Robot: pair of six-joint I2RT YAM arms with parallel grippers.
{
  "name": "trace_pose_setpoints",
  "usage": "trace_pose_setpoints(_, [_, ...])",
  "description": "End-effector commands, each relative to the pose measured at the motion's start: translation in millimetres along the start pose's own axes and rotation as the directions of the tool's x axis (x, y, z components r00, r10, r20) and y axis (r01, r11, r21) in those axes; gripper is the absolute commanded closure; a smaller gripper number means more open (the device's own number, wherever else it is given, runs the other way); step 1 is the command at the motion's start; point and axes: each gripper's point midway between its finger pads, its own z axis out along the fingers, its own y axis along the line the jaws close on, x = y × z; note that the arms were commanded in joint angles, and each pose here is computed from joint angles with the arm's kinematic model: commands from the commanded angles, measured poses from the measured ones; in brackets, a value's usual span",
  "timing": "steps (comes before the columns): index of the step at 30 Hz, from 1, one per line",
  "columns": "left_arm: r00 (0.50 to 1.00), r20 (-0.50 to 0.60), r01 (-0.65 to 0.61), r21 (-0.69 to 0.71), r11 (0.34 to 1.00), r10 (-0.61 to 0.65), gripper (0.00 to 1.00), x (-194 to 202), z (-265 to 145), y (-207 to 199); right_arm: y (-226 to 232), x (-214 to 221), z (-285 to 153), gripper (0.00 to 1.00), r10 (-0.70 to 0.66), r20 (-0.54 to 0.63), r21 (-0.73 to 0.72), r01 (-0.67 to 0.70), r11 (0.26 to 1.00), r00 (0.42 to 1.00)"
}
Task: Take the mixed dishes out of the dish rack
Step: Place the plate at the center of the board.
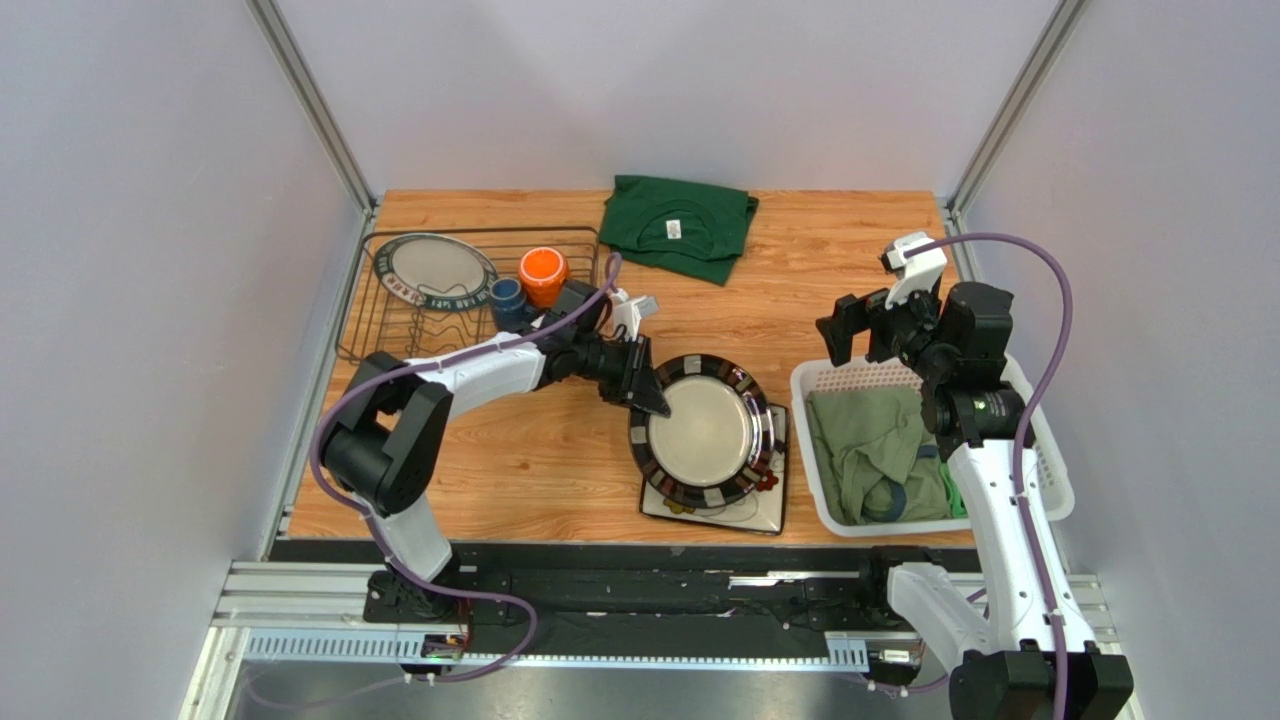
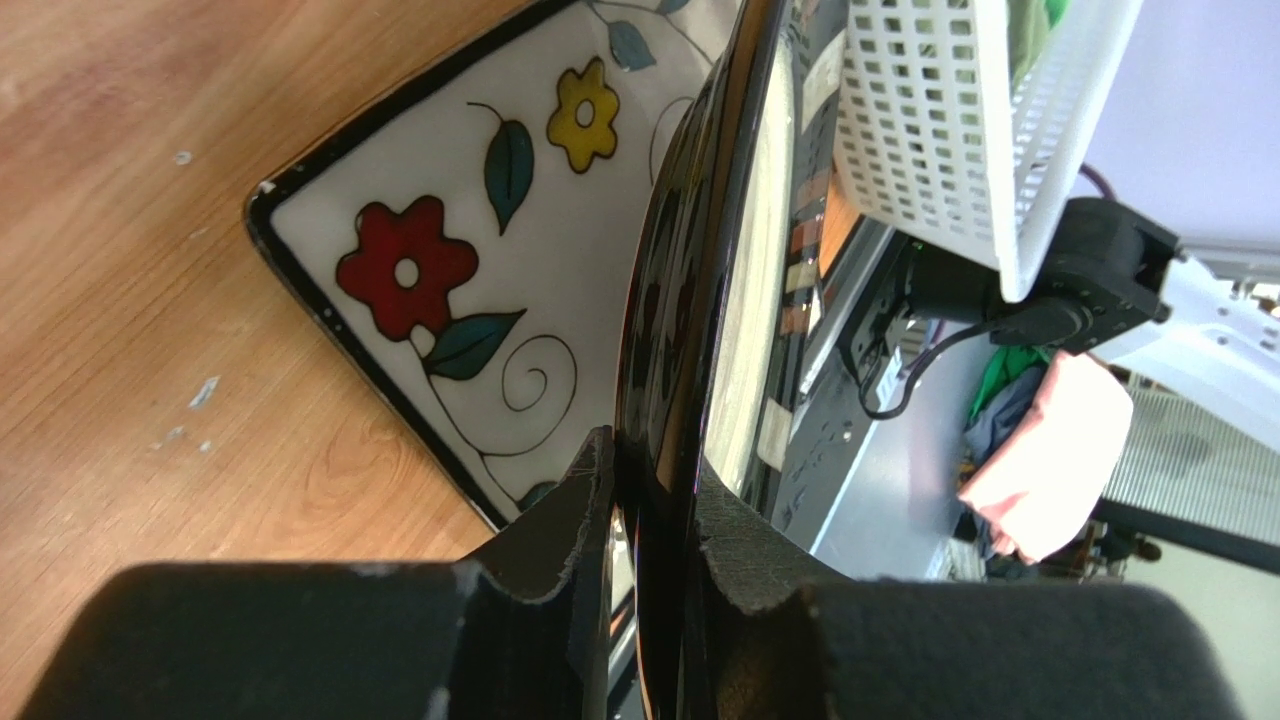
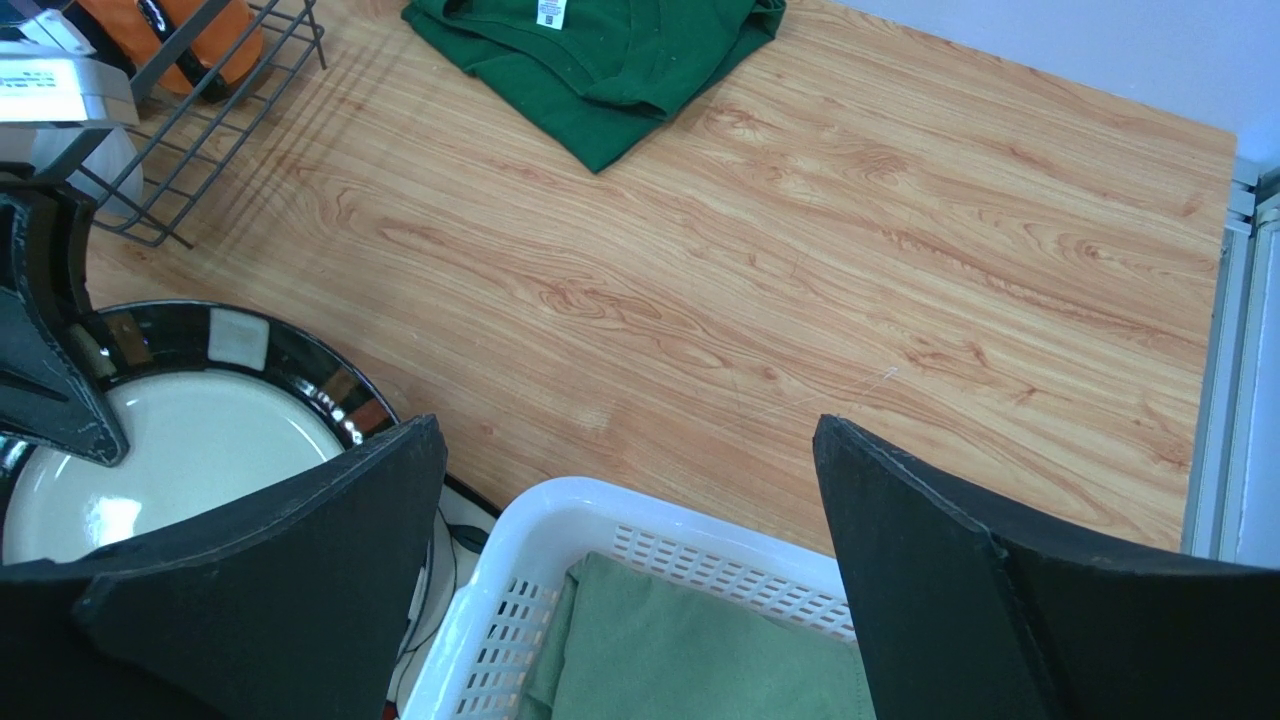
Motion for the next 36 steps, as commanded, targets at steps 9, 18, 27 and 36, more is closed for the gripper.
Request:
trace_pose_setpoints(9, [0.994, -0.041, -0.092, 0.163, 0.982, 0.100, 1.00, -14, 15, -42, 0, -13, -5, 0.01, -0.029, 0.039, -0.002, 0.029, 1.000, 0.999])
trace_pose_setpoints(18, [0.991, -0.084, -0.089, 0.186, 0.978, 0.107, 1.00, -10, 25, -46, 2, -12, -4, 0.01, -0.028, 0.036, -0.010, 0.028, 1.000, 0.999])
trace_pose_setpoints(27, [0.987, -0.113, -0.094, 0.183, 0.979, 0.116, 1.00, -6, 33, -42, 2, -12, -4, 0.01, -0.027, 0.035, -0.010, 0.027, 1.000, 0.999])
trace_pose_setpoints(36, [0.983, -0.122, -0.116, 0.172, 0.978, 0.138, 0.94, -4, 35, -39, 2, -13, -4, 0.01, -0.028, 0.038, -0.011, 0.028, 1.000, 0.999])
